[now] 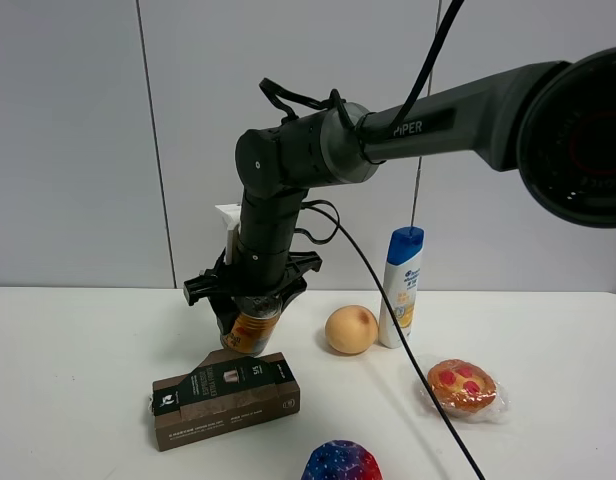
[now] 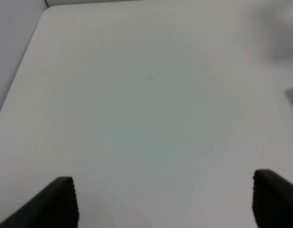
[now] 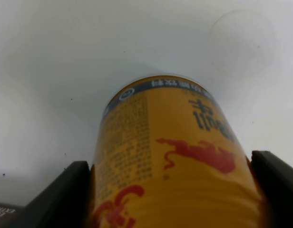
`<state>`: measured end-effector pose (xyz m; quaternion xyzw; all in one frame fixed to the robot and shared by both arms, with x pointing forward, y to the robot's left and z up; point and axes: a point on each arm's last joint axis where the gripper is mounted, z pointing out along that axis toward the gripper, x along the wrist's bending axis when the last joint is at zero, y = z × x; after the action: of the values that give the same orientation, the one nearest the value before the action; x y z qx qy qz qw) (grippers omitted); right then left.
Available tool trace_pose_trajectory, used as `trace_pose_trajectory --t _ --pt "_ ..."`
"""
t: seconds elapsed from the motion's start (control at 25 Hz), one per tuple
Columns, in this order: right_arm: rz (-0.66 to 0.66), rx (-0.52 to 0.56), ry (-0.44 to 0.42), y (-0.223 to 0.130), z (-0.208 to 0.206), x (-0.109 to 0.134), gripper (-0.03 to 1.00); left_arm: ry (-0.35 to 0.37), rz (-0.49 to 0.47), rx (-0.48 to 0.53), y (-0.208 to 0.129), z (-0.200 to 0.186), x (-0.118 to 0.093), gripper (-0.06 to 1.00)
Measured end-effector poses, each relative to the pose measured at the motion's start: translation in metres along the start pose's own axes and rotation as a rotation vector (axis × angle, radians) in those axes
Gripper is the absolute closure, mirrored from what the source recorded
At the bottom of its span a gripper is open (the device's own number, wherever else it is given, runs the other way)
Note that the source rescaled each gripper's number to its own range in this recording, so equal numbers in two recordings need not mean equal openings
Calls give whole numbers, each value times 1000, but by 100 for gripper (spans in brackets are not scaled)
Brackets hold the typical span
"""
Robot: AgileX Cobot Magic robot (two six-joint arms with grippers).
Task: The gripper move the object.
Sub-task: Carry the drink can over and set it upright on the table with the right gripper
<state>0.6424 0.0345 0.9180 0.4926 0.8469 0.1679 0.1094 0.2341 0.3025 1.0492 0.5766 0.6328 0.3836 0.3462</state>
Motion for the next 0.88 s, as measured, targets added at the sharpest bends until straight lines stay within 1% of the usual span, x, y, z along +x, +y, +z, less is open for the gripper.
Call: trace_pose_trajectory --t 0.08,0.28,0.36,0.44,0.52,0.72,0.88 --pt "-4 0 0 0 0 0 97 0 0 0 0 0 0 -6" --pt "-28 -8 2 1 -1 0 92 0 0 0 0 0 0 -6" --pt "-29 -13 3 2 -1 0 84 0 0 0 0 0 0 -6" --pt "-30 -16 4 2 -1 0 74 0 0 0 0 0 0 -6" --pt "-34 -20 4 2 -1 0 68 0 0 0 0 0 0 -6" --pt "-47 -29 6 3 -1 1 56 0 0 0 0 0 0 -6" --pt "-62 -26 6 3 -1 1 53 0 0 0 0 0 0 -6"
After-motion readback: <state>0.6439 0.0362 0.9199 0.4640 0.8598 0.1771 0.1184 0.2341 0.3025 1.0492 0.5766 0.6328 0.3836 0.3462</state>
